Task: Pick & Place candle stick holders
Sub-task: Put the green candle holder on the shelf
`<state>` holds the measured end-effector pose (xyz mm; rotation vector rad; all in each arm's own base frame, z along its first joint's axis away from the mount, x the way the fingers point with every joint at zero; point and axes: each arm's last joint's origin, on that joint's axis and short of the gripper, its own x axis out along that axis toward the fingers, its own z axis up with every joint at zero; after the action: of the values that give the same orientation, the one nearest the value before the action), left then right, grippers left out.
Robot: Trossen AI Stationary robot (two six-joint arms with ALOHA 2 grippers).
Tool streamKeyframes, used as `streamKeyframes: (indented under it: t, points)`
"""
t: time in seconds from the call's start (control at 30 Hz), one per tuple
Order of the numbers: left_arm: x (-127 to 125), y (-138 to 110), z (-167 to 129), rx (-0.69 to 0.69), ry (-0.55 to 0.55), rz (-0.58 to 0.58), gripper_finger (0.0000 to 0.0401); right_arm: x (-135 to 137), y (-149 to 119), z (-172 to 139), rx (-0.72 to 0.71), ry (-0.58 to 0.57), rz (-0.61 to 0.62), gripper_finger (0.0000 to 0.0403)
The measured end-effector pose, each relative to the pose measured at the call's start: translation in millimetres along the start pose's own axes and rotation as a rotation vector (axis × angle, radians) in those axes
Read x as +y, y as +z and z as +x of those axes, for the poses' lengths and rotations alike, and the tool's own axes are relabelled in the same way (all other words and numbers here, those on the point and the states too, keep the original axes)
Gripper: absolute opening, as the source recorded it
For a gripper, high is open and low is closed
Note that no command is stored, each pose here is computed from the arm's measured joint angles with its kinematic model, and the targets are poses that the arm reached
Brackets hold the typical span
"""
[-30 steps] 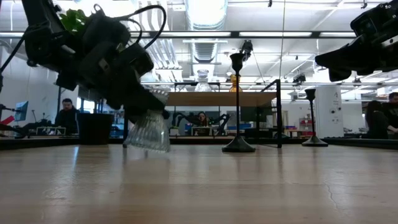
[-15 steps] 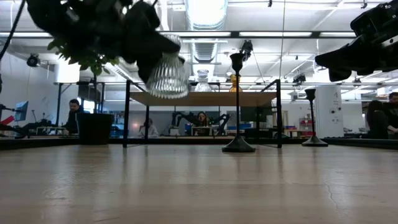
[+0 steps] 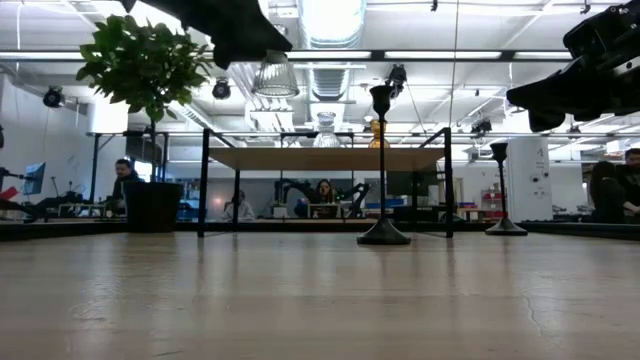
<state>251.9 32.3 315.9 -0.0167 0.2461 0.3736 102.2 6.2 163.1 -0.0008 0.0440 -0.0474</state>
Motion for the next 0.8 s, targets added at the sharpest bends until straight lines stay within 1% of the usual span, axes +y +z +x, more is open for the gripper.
streamKeyframes:
  t: [0.2,0.4,0.63,0.8]
  points:
    - [40,20,6,-0.050,0.200,-0.093,0.0142,0,0,0,0.000,0.000,-0.006,0.0008]
    - [72,28,23,-0.037,0.322,-0.115,0.0142,0,0,0,0.000,0.000,-0.009,0.0008]
    - [96,13,52,0.054,0.406,-0.141,0.0142,0,0,0,0.000,0.000,-0.001,0.0008]
    - [110,3,65,0.082,0.479,-0.147,0.0142,0,0,0,0.000,0.000,-0.005,0.0008]
